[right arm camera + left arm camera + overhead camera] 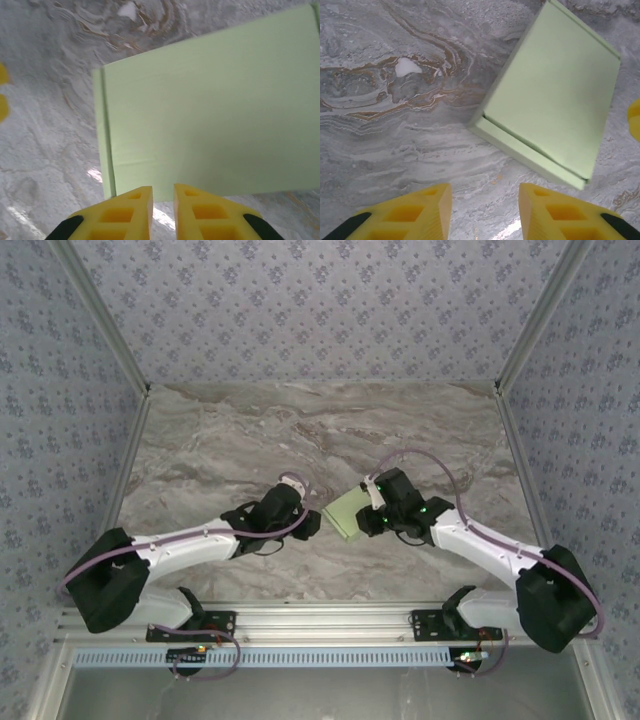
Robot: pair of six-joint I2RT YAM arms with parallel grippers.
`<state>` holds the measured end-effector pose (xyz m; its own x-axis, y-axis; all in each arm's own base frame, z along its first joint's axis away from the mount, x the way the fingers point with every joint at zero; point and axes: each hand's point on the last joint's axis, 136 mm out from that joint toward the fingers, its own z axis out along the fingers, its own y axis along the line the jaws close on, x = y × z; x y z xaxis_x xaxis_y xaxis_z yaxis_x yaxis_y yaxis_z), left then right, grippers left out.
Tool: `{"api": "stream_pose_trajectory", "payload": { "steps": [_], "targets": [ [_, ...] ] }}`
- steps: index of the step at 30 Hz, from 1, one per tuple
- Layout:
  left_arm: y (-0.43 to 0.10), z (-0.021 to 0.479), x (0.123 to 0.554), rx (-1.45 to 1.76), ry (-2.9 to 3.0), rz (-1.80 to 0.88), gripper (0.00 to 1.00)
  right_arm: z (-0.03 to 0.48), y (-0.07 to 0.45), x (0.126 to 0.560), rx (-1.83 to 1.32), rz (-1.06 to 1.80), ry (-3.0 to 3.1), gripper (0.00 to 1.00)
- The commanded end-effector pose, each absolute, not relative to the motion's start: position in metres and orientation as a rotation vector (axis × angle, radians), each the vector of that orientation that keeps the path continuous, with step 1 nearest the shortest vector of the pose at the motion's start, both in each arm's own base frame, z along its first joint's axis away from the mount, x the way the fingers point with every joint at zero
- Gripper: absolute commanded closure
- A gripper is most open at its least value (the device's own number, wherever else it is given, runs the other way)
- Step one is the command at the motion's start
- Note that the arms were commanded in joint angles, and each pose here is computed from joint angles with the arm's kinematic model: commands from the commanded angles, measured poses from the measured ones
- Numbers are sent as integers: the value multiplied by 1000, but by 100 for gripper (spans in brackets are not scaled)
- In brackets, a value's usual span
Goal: Fold the paper box
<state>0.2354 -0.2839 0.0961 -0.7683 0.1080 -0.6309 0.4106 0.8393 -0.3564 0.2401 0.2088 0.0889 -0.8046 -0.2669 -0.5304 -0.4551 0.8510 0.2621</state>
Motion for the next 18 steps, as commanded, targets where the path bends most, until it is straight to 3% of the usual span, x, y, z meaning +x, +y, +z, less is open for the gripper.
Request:
{"api": "stream_pose_trajectory", "payload": {
  "steps": [1,11,15,18],
  "targets": [
    [-287,110,242,394,2382,-629,58,95,198,247,-515,422,2557,76],
    [-342,109,214,227,2437,-1041,51,117,161,307,-358,478,2537,55],
    [-359,97,197,283,2479,-1081,49,109,157,333,-290,525,2583,46],
    [-356,90,199,301,2494,-1036,49,95,155,320,-254,538,2679,45]
  ]
}}
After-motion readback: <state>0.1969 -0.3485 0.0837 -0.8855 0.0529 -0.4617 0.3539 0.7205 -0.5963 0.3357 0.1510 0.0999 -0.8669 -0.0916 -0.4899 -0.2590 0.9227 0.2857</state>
